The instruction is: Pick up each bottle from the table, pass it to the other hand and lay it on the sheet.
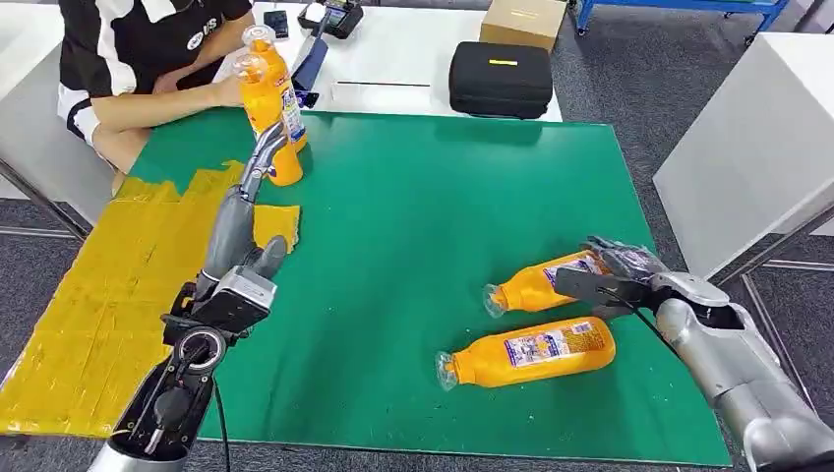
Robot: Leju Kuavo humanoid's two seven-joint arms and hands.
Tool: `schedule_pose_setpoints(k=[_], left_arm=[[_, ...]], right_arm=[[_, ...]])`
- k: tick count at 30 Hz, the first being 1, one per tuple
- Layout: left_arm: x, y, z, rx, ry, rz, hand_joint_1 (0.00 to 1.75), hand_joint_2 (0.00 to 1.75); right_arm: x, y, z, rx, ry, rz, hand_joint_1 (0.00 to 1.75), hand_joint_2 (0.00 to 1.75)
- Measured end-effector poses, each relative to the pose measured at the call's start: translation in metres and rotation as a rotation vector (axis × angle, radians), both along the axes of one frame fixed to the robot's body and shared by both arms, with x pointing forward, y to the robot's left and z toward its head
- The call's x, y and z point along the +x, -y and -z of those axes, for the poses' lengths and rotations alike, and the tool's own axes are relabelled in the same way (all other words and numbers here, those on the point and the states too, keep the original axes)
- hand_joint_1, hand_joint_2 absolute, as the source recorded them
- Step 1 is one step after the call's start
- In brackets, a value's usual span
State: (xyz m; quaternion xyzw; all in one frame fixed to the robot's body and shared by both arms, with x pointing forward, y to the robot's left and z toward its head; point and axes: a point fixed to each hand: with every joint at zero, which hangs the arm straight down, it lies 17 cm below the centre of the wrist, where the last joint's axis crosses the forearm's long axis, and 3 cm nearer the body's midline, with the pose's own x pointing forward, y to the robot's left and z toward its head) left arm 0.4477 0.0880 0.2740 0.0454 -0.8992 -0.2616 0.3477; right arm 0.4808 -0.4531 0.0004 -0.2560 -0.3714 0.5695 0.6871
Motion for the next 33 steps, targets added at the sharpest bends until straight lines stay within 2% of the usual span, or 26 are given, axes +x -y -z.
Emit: schedule_pose_setpoints(k=[20, 22, 23, 24, 31, 33], left_arm=[[0.005, 0.007, 0.007, -0.008, -0.033, 0.012, 0.0, 0.0], [0.005, 0.007, 0.007, -0.012, -0.035, 0.014, 0.0, 0.0], [0.005, 0.008, 0.007, -0.013, -0.037, 0.015, 0.0, 0.0], [0.005, 0.008, 0.008, -0.012, -0.038, 0.016, 0.0, 0.0], [0.005, 0.009, 0.008, -0.015, -0.037, 0.011, 0.0, 0.0], [0.005, 0.009, 0.008, -0.015, -0.037, 0.011, 0.0, 0.0]], right_arm=[[0.001, -0.007, 0.018, -0.002, -0.063, 0.01, 0.0, 1.75], [0.001, -0.008, 0.019, -0.003, -0.066, 0.01, 0.05, 1.75], [0.001, -0.008, 0.02, -0.004, -0.067, 0.01, 0.4, 1.75], [0.001, -0.008, 0.02, -0.005, -0.067, 0.01, 0.63, 1.75], [0.004, -0.007, 0.02, -0.037, -0.061, 0.021, 0.63, 1.75], [0.004, -0.007, 0.019, -0.039, -0.06, 0.02, 1.05, 1.75]])
